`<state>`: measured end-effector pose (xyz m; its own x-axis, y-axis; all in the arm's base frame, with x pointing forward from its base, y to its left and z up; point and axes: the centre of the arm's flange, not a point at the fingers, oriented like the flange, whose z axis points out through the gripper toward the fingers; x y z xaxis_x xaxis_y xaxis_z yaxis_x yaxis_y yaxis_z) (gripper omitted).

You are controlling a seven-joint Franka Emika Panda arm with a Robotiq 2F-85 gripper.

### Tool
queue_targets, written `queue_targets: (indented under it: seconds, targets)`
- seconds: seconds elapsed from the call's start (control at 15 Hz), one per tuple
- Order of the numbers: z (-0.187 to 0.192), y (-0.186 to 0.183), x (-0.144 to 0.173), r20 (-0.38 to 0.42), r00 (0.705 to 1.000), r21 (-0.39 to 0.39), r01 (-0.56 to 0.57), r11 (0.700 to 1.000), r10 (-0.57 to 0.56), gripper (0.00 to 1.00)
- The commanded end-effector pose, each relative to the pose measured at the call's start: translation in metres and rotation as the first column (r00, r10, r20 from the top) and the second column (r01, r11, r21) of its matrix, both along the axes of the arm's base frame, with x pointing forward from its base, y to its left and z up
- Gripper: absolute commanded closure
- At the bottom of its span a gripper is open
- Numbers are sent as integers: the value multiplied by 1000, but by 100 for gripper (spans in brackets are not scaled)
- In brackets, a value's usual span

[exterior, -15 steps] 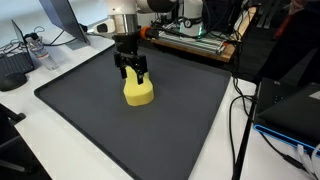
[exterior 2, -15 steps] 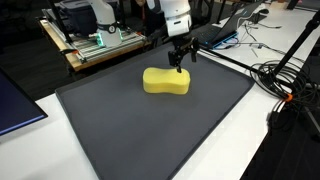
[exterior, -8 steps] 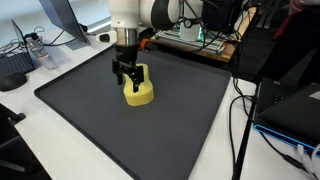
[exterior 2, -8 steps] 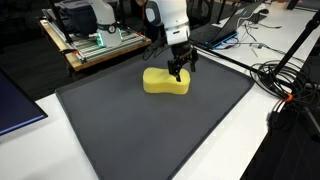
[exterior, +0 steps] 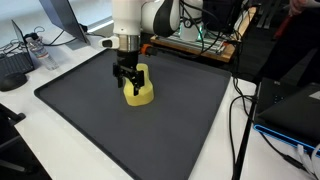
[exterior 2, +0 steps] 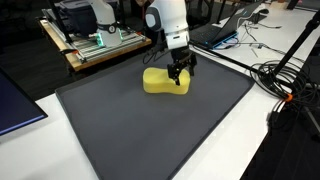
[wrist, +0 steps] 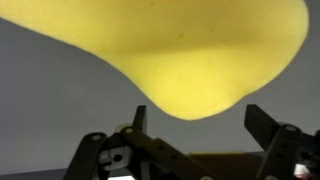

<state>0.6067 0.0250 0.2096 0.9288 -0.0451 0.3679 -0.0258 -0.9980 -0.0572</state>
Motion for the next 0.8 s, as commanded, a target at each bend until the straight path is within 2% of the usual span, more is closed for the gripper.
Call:
queue_targets:
  seconds: [0.0,0.67,0.73]
  targets:
    - [-7,5,5,16,1000,-16,0,1000,0,0]
    - [-18,6,3,-4,1000,-16,-4,1000,4,0]
    - [-20,6,2,-10,1000,-15,-5,1000,5,9]
